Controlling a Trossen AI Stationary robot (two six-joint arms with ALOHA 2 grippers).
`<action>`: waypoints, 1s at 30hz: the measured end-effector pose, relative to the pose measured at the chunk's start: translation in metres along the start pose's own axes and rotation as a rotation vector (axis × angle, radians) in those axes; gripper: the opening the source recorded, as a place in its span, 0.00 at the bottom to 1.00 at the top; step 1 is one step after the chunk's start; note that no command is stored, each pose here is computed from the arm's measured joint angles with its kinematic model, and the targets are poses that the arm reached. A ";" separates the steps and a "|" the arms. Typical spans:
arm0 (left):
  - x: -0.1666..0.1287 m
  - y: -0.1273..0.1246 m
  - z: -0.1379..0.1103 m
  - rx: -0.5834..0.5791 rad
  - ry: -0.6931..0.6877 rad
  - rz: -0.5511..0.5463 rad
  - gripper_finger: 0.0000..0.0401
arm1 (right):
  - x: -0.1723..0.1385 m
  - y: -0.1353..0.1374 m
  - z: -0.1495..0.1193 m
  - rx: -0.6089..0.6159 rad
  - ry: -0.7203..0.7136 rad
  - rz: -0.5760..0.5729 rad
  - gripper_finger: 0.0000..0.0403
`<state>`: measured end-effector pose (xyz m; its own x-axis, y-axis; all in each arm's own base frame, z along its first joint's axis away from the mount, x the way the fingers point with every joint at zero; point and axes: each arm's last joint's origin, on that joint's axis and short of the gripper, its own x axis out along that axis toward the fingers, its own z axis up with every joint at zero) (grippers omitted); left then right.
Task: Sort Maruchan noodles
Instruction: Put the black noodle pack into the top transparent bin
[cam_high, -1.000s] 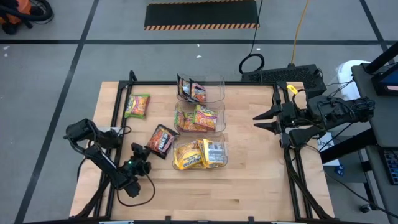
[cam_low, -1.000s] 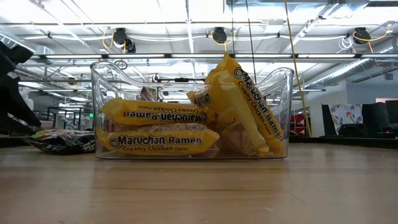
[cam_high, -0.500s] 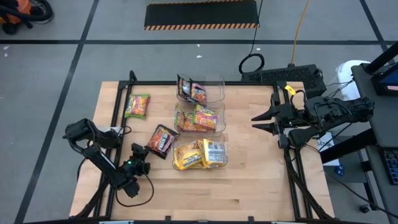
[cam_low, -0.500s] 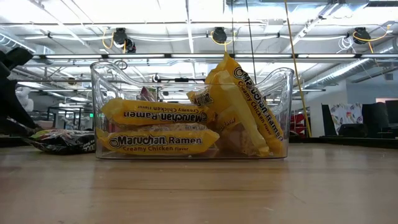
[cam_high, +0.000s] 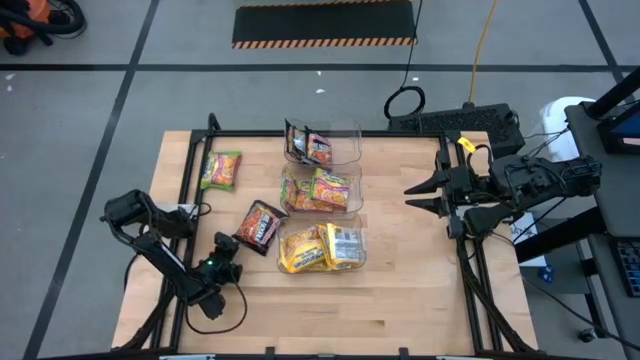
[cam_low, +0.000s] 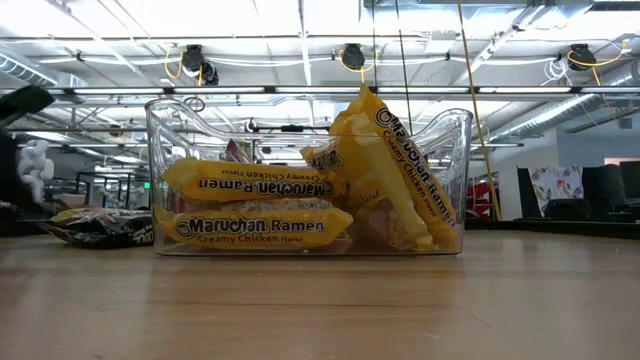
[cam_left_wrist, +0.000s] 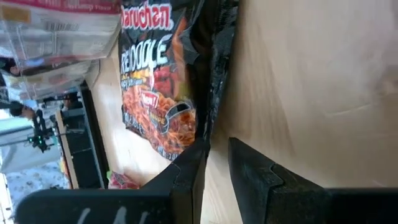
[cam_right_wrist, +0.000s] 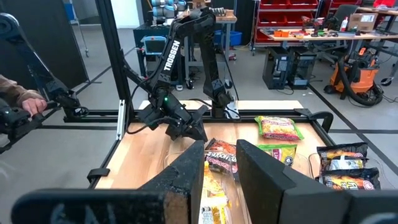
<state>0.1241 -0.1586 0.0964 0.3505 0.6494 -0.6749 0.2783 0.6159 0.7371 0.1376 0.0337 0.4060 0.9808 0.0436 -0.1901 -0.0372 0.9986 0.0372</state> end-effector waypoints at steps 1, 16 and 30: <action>0.000 0.000 0.000 0.011 0.005 -0.011 0.20 | 0.000 0.000 0.000 0.000 0.000 0.000 0.23; -0.012 0.020 0.006 -0.672 -0.035 -0.134 0.20 | 0.000 0.000 0.000 -0.001 0.001 -0.001 0.23; -0.014 0.019 0.025 -1.458 -0.010 -0.328 0.20 | 0.009 0.002 -0.002 -0.002 0.027 -0.002 0.23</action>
<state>0.1469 -0.1673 0.1207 0.4589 0.3983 -0.7942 -0.7685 0.6265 -0.1298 0.1455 0.0361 0.4025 0.9754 0.0421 -0.2163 -0.0353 0.9988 0.0352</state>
